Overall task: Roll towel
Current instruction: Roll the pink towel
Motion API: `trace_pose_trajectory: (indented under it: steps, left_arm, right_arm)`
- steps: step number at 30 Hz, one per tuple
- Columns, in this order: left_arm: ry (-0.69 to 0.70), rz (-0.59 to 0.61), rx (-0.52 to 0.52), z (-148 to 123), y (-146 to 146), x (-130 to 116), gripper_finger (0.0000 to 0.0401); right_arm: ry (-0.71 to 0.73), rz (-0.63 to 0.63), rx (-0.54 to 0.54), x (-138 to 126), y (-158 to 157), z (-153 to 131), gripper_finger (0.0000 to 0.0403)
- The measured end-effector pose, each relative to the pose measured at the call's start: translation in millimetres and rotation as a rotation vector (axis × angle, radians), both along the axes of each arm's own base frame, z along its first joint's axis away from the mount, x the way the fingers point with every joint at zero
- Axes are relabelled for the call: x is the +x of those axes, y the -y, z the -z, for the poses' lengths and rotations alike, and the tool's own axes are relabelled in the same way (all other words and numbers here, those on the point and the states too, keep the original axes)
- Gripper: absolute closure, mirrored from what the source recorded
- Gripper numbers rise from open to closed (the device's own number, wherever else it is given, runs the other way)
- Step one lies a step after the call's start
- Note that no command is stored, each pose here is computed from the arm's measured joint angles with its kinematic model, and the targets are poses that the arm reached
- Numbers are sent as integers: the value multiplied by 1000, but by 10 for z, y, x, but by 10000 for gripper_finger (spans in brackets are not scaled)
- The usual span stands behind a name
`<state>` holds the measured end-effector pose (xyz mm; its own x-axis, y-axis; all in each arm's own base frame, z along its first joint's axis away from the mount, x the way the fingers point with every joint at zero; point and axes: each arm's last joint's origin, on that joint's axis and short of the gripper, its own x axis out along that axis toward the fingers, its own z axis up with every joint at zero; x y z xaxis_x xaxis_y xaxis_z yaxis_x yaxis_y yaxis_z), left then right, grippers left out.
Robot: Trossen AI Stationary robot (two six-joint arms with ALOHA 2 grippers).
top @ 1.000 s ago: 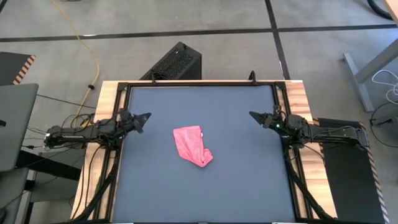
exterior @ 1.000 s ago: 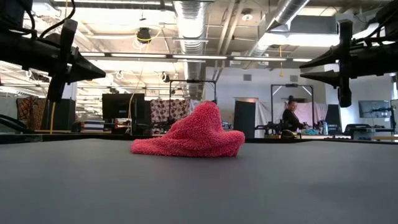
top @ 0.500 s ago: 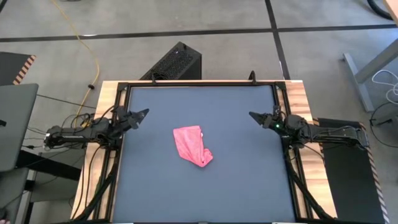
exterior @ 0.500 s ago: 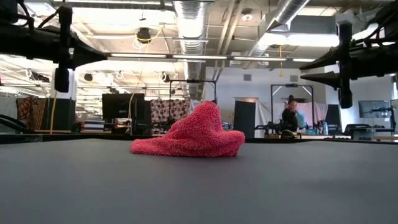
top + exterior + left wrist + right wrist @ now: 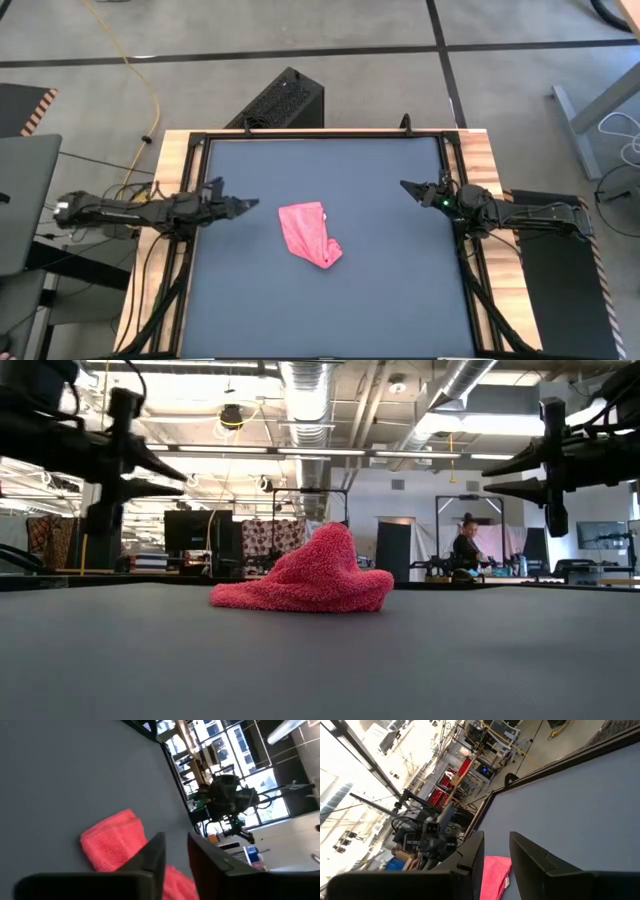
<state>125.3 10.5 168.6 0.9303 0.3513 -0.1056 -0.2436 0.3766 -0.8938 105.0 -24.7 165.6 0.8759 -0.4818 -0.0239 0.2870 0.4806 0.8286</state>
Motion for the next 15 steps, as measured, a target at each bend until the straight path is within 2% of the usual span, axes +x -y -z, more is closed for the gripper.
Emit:
trace_pose_trajectory:
  steps: [4,8,12,15]
  left_arm:
    - [-19,26,37,11,5,260,259]
    - [-202,153,13,42,38,730,211]
    - [-308,269,-68,121,73,1304,192]
    - [-323,389,-77,131,98,1659,193]
  right_arm:
    - [-5,0,1,0,0,5,282]
    - [-12,-13,2,2,-11,11,282]
    - [-30,-25,5,3,-15,29,282]
    - [-30,-65,7,9,-27,29,282]
